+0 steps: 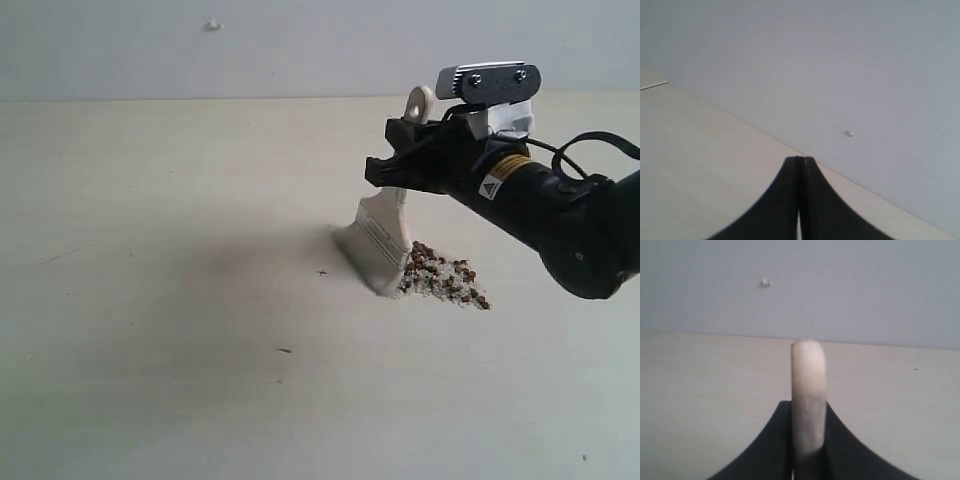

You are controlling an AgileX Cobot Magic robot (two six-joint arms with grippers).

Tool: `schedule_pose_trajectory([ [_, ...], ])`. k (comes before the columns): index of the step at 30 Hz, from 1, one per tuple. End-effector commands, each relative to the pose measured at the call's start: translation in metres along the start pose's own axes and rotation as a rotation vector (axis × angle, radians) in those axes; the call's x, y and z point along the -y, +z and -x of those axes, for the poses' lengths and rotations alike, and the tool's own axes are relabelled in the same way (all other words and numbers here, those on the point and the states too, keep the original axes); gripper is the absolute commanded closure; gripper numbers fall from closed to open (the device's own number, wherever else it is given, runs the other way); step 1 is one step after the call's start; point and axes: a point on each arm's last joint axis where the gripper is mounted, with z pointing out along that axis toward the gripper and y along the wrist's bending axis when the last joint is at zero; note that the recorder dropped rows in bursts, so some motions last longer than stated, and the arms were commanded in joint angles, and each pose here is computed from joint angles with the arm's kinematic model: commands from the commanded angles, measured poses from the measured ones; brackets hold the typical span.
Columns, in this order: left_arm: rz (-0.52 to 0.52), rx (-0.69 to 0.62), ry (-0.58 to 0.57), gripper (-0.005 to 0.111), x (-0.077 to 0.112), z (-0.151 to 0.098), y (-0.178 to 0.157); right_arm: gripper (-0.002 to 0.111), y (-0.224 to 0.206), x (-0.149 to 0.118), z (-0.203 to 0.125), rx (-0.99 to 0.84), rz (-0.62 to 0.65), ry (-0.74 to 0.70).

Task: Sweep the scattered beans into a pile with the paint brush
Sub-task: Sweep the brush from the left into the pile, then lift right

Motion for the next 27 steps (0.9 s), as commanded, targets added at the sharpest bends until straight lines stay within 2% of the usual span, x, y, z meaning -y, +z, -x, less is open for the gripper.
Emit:
schedule_pose_trajectory([
  [1, 0.001, 0.005, 0.008, 0.107, -0.001, 0.0, 0.0, 0.108, -0.007, -0.004, 0.015, 0.01, 0.022, 0.015],
  [11, 0.001, 0.005, 0.008, 0.107, -0.001, 0.0, 0.0, 0.108, -0.044, -0.014, 0.071, 0.07, 0.009, -0.015],
  [13, 0.001, 0.005, 0.008, 0.107, -0.001, 0.0, 0.0, 0.108, -0.056, -0.012, 0.076, 0.101, -0.032, 0.011],
  [20, 0.001, 0.005, 0.008, 0.107, -0.001, 0.0, 0.0, 0.108, -0.111, 0.027, 0.047, 0.261, -0.417, 0.088],
  [23, 0.001, 0.005, 0.008, 0.107, -0.001, 0.0, 0.0, 0.108, -0.129, 0.036, 0.032, 0.303, -0.506, 0.088],
  [27, 0.001, 0.005, 0.008, 0.107, -0.001, 0.0, 0.0, 0.108, -0.138, 0.04, 0.022, 0.279, -0.546, 0.079],
])
